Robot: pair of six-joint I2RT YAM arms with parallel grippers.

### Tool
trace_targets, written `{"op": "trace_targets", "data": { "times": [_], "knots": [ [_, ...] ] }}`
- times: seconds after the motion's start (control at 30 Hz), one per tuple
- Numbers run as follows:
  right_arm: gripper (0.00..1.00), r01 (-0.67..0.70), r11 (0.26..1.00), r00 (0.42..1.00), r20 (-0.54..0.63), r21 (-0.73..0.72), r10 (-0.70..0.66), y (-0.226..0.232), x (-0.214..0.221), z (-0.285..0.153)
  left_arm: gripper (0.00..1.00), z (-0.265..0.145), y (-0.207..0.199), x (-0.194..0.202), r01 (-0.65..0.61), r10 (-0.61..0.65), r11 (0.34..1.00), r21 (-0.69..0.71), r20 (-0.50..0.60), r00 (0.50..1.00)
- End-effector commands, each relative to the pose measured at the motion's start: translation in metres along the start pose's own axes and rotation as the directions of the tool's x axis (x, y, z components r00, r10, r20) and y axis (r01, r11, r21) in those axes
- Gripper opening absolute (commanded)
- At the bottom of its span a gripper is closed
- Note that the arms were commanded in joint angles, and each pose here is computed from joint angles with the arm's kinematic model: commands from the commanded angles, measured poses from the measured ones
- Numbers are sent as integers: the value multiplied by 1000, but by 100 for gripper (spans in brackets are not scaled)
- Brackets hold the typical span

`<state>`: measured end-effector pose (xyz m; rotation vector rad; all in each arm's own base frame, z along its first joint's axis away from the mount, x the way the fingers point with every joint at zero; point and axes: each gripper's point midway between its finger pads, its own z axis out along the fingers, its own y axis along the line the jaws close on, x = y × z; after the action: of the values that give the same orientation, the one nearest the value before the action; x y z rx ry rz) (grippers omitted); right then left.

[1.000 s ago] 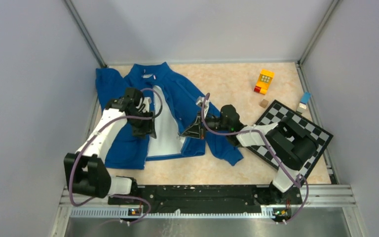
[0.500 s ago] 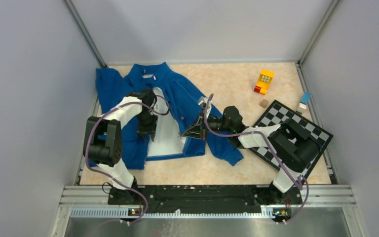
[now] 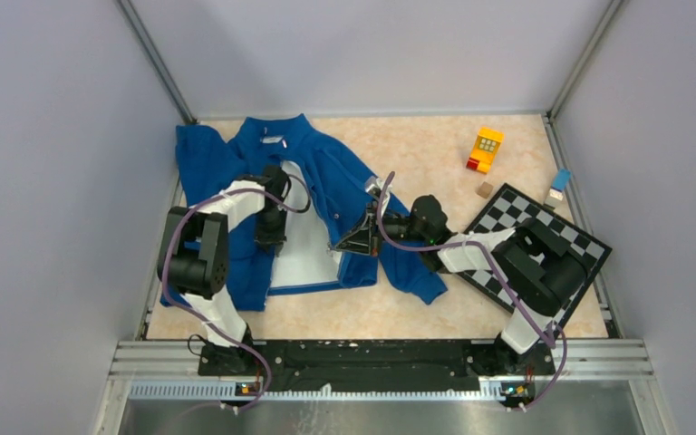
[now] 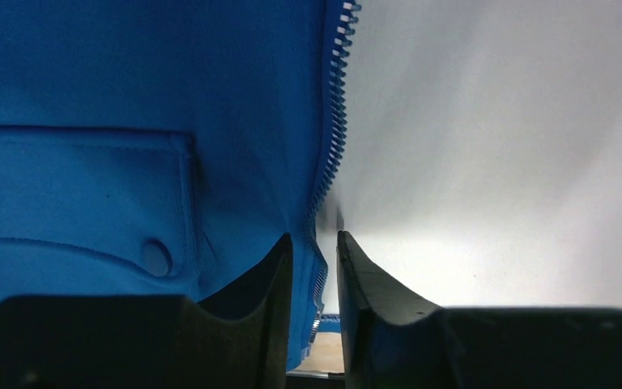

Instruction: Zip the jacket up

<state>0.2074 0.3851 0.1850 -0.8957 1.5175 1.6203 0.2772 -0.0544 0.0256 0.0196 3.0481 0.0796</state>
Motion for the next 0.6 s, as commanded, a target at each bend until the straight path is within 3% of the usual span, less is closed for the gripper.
{"op": "trace_targets", "data": {
  "times": [0.0,0.2,0.3,0.43,0.57],
  "knots": [
    [0,81,995,996,40,-61,-79,18,-17,-1,27,8,5,-2,3,-3,999,-35,14,1000],
    [0,81,995,996,41,-52,-79,16,-17,-2,1,-19,9,-12,32,-27,998,-46,100,995],
    [0,79,996,996,44,-45,-77,16,-18,-2,0,-42,13,-32,81,-68,995,-57,198,978],
    [0,72,997,996,48,-26,-71,13,-19,-2,0,-56,-4,-73,122,-130,992,42,319,939],
    [0,68,997,997,46,-24,-67,12,-18,-1,0,-41,-14,-107,150,-161,987,58,323,933]
  ]
}}
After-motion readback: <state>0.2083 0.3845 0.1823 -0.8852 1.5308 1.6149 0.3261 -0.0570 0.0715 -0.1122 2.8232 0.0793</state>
